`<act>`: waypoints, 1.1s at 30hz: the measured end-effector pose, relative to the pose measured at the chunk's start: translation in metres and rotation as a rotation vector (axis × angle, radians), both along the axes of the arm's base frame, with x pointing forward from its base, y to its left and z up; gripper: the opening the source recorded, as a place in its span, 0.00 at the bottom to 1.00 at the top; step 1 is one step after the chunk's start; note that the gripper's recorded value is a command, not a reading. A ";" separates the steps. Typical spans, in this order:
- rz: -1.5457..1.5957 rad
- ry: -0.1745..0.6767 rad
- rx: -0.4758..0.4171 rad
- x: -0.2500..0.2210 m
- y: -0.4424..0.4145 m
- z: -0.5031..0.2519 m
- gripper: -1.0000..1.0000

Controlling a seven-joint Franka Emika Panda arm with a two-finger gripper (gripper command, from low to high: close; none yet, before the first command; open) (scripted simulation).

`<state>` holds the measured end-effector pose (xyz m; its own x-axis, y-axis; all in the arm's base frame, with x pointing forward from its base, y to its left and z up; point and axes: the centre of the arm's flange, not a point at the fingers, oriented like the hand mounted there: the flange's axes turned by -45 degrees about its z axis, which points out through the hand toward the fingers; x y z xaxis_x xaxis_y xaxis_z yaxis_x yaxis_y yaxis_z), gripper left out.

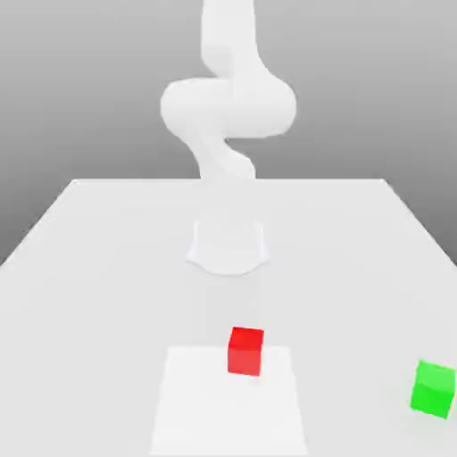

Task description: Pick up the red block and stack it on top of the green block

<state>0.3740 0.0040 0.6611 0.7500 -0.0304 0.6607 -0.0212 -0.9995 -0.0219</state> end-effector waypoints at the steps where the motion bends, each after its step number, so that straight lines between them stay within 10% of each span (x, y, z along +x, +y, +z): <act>1: -0.005 0.038 0.006 0.011 0.002 -0.025 0.50; 9: -0.056 0.335 0.039 0.046 0.015 -0.224 0.50; 17: -0.129 0.667 0.051 -0.017 0.023 -0.428 0.50; 24: -0.142 0.721 0.052 -0.034 0.023 -0.511 0.50; 25: -0.142 0.721 0.051 -0.035 0.023 -0.516 0.00; 33: -0.142 0.720 0.051 -0.034 0.024 -0.510 0.00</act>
<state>0.3400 0.0277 0.1514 0.9843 -0.1768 0.0007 -0.1768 -0.9843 -0.0002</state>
